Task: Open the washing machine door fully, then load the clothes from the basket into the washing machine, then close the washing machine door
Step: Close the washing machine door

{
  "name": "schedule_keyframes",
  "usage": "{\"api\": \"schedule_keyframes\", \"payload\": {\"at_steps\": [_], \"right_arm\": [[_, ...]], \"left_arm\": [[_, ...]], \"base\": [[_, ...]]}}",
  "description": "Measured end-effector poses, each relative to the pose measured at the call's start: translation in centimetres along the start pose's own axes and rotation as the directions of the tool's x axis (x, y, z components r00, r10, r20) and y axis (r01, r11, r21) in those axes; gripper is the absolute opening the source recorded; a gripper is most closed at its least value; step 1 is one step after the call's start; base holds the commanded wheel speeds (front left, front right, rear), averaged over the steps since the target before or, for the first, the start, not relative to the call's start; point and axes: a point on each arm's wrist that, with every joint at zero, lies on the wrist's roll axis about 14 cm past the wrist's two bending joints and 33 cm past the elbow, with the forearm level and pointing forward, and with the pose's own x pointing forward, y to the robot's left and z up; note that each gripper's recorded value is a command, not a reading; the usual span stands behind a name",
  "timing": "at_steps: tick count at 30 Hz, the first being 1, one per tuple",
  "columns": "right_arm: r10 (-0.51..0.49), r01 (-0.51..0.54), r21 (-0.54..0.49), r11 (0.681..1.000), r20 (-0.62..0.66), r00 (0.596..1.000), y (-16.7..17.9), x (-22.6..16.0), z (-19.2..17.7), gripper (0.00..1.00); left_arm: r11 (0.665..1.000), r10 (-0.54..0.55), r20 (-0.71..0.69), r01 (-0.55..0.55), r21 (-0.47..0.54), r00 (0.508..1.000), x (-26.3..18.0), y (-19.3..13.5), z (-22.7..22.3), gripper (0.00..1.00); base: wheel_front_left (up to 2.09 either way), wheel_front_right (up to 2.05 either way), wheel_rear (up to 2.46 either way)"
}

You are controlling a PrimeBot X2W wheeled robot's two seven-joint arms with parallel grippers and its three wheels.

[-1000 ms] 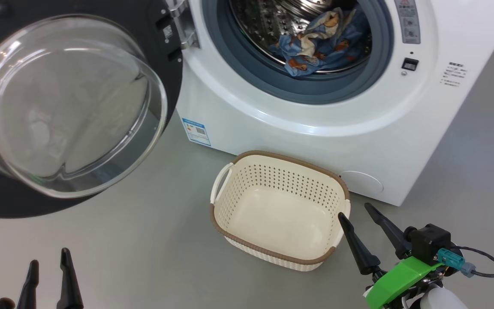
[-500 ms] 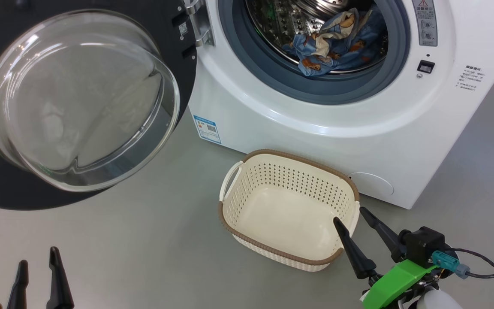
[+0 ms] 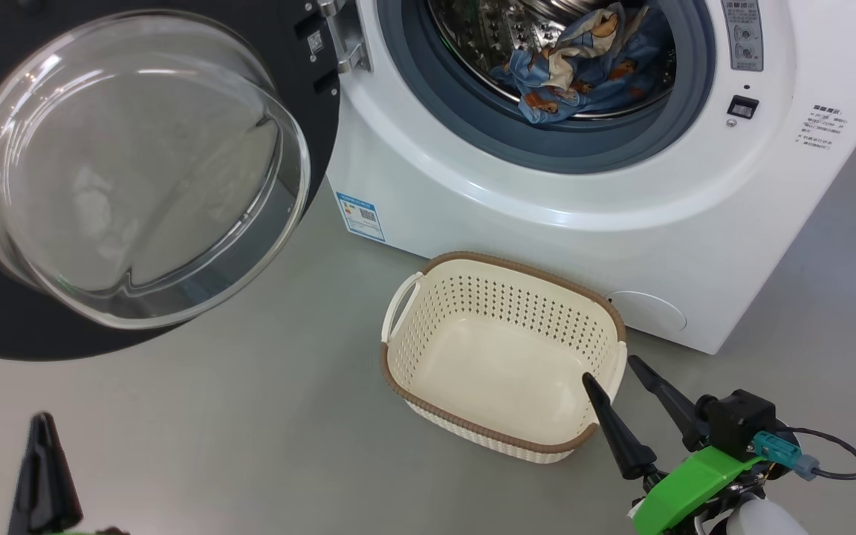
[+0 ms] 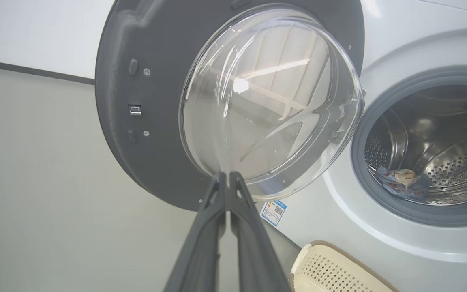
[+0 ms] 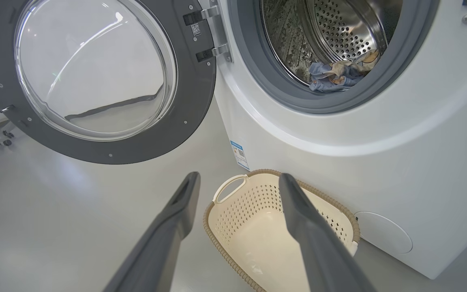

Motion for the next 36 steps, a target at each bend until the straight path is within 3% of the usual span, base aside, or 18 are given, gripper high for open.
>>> {"api": "schedule_keyframes", "payload": {"at_steps": [8,13,19,28,36], "right_arm": [[-0.027,0.027,0.022,0.999,0.005,1.000,-1.2,0.3,-0.3,1.00],[-0.034,0.034,0.038,0.999,-0.006,0.999,-1.8,0.5,-1.1,1.00],[-0.050,0.050,0.052,0.997,-0.002,0.999,-2.9,1.0,-1.4,1.00],[-0.066,0.067,0.065,0.996,-0.008,0.998,-4.0,1.2,-2.1,1.00],[-0.063,0.065,0.069,0.996,-0.021,0.998,-4.1,1.4,-2.7,1.00]], "left_arm": [[0.999,-0.037,0.162,0.035,0.014,0.986,3.4,-1.0,5.4,0.00],[0.995,-0.076,0.297,0.052,0.087,0.952,6.3,-0.8,11.3,0.00],[0.996,-0.084,0.423,0.073,0.043,0.902,9.4,-0.4,17.3,0.00],[0.995,-0.004,0.426,0.048,-0.093,0.905,13.6,2.2,20.2,0.00],[0.967,0.085,0.292,-0.009,-0.254,0.953,17.1,5.0,21.7,0.00]], "base": [[0.00,0.00,0.00],[0.00,0.00,0.00],[0.00,0.00,0.00],[0.00,0.00,0.00],[0.00,0.00,0.00]]}}
